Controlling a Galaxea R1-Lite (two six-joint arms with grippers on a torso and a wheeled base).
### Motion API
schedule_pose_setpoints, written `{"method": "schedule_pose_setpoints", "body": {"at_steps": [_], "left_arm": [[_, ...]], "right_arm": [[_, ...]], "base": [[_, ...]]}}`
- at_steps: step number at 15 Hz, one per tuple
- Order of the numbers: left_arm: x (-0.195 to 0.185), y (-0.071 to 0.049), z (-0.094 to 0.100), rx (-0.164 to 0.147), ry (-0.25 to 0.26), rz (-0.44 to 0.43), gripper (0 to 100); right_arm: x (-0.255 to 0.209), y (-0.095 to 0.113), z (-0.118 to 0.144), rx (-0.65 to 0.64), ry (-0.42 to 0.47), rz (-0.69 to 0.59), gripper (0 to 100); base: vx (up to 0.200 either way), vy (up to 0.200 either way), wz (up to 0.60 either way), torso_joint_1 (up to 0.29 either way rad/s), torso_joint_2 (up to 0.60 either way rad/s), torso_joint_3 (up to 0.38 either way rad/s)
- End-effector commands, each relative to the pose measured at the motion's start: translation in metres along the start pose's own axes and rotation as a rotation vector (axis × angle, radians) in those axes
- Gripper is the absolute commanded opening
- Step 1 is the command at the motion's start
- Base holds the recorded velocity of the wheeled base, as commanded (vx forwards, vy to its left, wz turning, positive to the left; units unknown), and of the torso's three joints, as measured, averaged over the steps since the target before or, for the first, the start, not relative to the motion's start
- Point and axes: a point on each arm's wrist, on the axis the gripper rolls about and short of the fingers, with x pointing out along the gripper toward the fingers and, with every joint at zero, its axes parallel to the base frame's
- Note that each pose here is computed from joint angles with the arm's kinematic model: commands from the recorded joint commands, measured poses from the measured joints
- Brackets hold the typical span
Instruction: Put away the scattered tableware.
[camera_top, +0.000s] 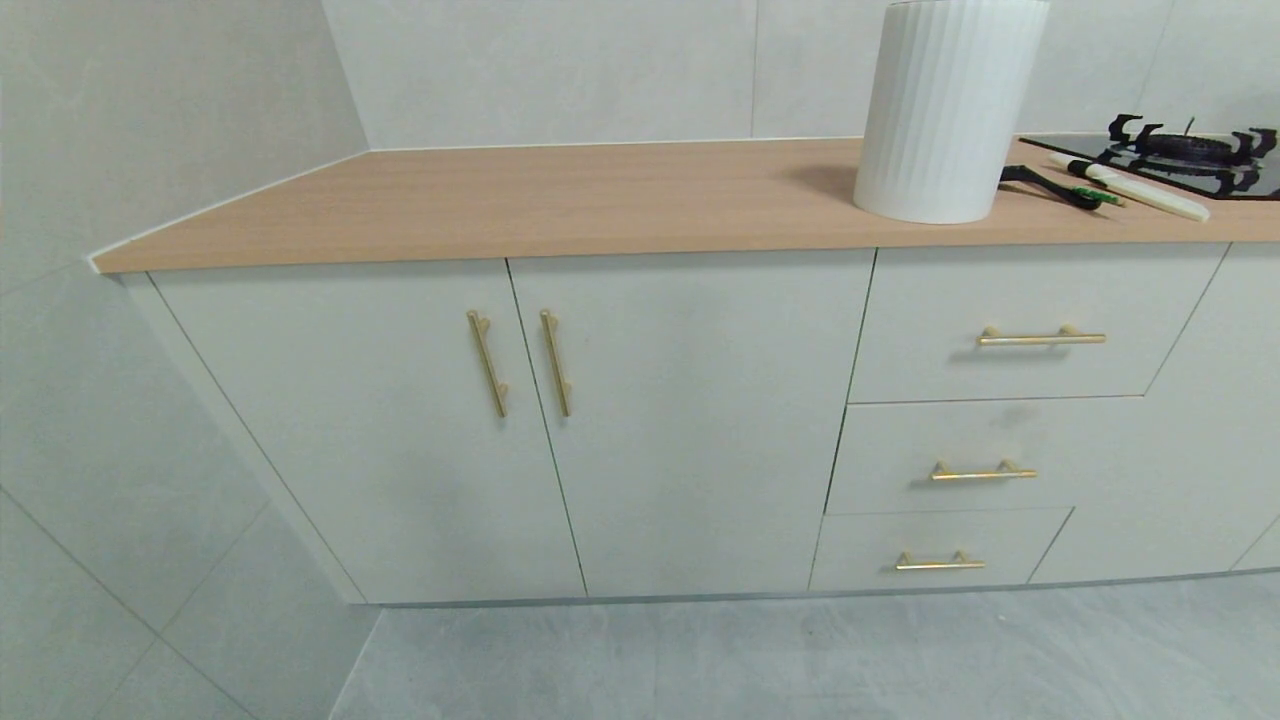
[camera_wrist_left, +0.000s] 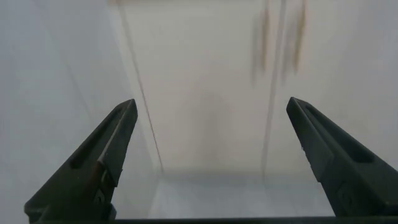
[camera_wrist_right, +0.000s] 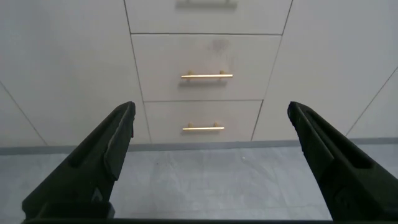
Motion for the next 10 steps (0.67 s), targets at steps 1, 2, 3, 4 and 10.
{"method": "schedule_pose_setpoints", "body": {"at_steps": [1,2,3,4,10], "left_arm": [[0.0003,-0.0009,-0.0085,0.006,0.061,-0.013,100],[0.0005,-0.0011,-0.0077,0.001,0.054,-0.026,100],[0.0004,-0.0024,-0.0088,-0.012,0.063,-0.079,100],[0.0,-0.0035,-0.0125,-0.023,0.098,-0.122,100],[0.0001,-0.0034,-0.0116,-0.066,0.092,-0.115,100]], "right_arm": [[0.0003,0.0004,-0.0047,0.006,0.042,0.012,100],[0.0001,0.0006,-0.005,0.007,0.049,0.019,100],[0.0002,0.0007,-0.0048,0.007,0.045,0.023,100],[0.0002,0.0011,-0.0046,0.008,0.042,0.043,100],[0.0003,0.0014,-0.005,0.007,0.044,0.054,100]], "base": [[0.0,0.0,0.0,0.0,0.0,0.0],[0.0,0.0,0.0,0.0,0.0,0.0],[0.0,0.0,0.0,0.0,0.0,0.0],[0.0,0.0,0.0,0.0,0.0,0.0],[0.0,0.0,0.0,0.0,0.0,0.0]]}}
